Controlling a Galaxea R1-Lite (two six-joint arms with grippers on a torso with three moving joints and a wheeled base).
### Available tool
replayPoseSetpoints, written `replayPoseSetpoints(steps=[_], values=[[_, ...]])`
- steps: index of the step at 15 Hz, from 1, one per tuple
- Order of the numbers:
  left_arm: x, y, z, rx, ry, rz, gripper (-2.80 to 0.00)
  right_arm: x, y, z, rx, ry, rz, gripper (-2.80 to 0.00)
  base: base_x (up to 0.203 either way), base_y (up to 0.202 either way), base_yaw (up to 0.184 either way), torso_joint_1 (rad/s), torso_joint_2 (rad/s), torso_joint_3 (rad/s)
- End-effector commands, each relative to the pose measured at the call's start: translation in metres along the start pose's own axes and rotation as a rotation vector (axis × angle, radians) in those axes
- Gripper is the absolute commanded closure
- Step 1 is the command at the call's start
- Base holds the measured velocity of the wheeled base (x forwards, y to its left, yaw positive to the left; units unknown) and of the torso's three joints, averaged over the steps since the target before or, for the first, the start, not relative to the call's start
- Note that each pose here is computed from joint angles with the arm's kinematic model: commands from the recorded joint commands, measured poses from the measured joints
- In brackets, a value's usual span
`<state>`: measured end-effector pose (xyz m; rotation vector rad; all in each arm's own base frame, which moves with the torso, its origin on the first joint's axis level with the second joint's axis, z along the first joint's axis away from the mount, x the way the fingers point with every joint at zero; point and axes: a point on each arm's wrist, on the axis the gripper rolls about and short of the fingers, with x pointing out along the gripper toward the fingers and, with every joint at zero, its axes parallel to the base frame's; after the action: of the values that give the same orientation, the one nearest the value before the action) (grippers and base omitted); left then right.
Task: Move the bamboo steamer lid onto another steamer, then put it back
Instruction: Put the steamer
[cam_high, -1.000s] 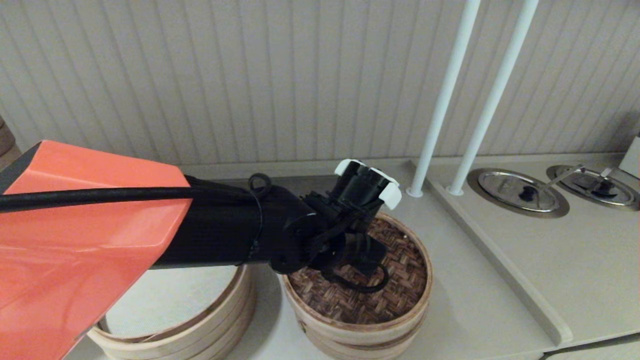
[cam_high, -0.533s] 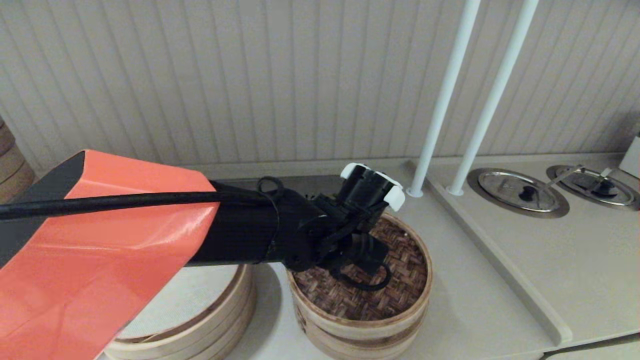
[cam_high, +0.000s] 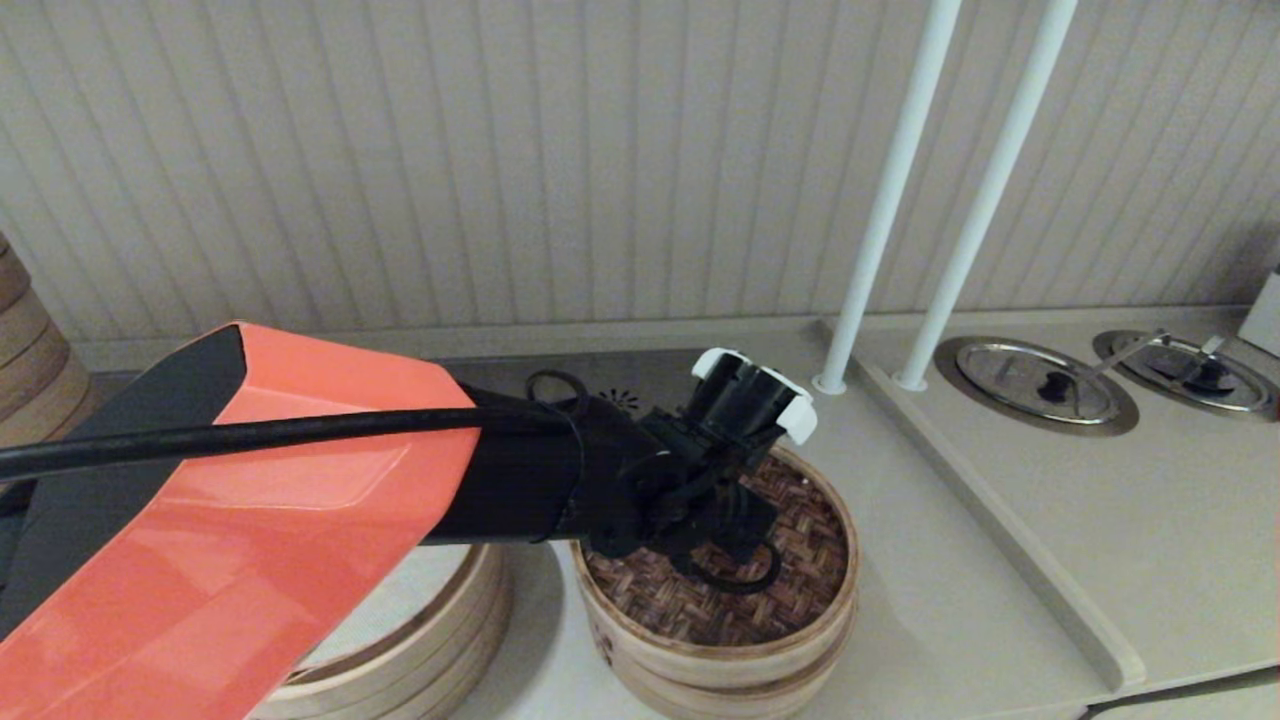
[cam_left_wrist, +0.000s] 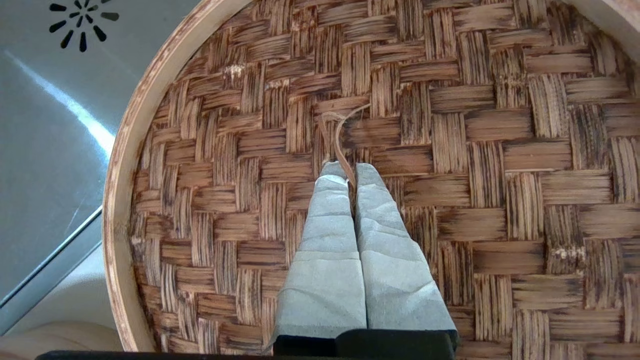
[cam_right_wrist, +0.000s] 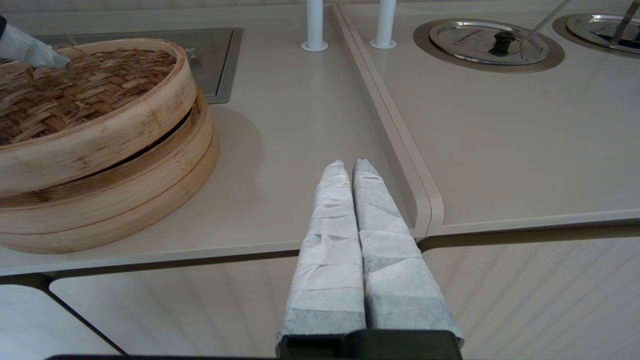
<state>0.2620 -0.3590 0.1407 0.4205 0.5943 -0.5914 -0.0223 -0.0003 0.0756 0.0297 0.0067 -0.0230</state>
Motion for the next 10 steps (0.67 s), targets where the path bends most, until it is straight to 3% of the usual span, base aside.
replayPoseSetpoints(steps=[1,5,10], values=[[0.001,-0.004,-0.003,0.007,0.010,-0.003,0.00,0.000,0.000,-0.001,0.001,0.004,0.000,0.00,0.000,0.000,0.000,0.000,0.00,0.000],[-0.005,-0.019,-0.002,0.029,-0.001,-0.022,0.00,0.000,0.000,-0.001,0.000,0.004,0.000,0.00,0.000,0.000,0.000,0.000,0.00,0.000],[-0.008,-0.024,-0.002,0.036,-0.006,-0.024,0.00,0.000,0.000,-0.001,0.001,0.004,0.000,0.00,0.000,0.000,0.000,0.000,0.00,0.000]])
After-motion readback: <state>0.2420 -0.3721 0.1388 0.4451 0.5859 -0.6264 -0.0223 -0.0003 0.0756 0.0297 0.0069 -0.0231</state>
